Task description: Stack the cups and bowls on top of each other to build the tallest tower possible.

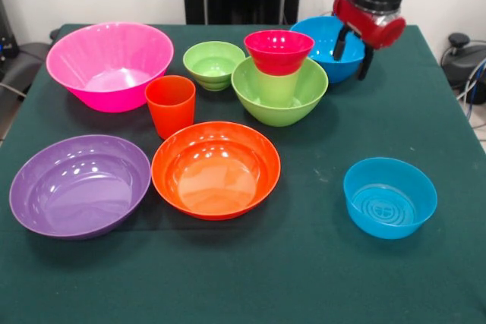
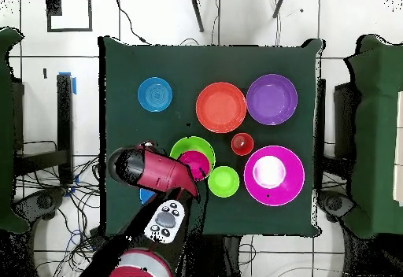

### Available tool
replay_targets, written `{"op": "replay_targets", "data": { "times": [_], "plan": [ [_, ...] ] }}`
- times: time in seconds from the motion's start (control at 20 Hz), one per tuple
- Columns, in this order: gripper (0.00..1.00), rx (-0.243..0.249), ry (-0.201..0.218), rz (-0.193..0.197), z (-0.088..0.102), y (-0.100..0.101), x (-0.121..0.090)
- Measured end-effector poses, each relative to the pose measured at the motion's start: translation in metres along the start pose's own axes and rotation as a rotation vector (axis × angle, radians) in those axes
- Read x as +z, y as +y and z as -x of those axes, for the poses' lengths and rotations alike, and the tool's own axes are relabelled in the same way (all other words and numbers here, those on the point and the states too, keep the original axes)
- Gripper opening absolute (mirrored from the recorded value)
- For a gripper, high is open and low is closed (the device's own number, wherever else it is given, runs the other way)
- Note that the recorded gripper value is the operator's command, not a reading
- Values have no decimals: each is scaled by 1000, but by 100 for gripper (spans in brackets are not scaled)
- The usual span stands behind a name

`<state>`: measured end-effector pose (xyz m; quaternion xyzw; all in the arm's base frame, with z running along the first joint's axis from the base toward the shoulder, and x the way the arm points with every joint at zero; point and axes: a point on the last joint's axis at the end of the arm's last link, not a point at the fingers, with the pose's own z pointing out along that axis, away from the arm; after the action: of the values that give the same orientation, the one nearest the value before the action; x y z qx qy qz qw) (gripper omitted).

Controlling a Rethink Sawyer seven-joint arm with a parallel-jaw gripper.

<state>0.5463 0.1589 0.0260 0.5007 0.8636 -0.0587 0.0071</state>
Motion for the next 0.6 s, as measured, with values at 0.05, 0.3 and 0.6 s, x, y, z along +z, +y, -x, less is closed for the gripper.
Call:
{"op": "replay_targets", "data": {
  "times": [0.05,0.3,0.6],
  "plan": [
    [100,3,-6,1,0,-1,5],
    [100,25,-25,-7,-3,-8,33],
    [100,41,1,-27,-16,-19,50]
  ]
}}
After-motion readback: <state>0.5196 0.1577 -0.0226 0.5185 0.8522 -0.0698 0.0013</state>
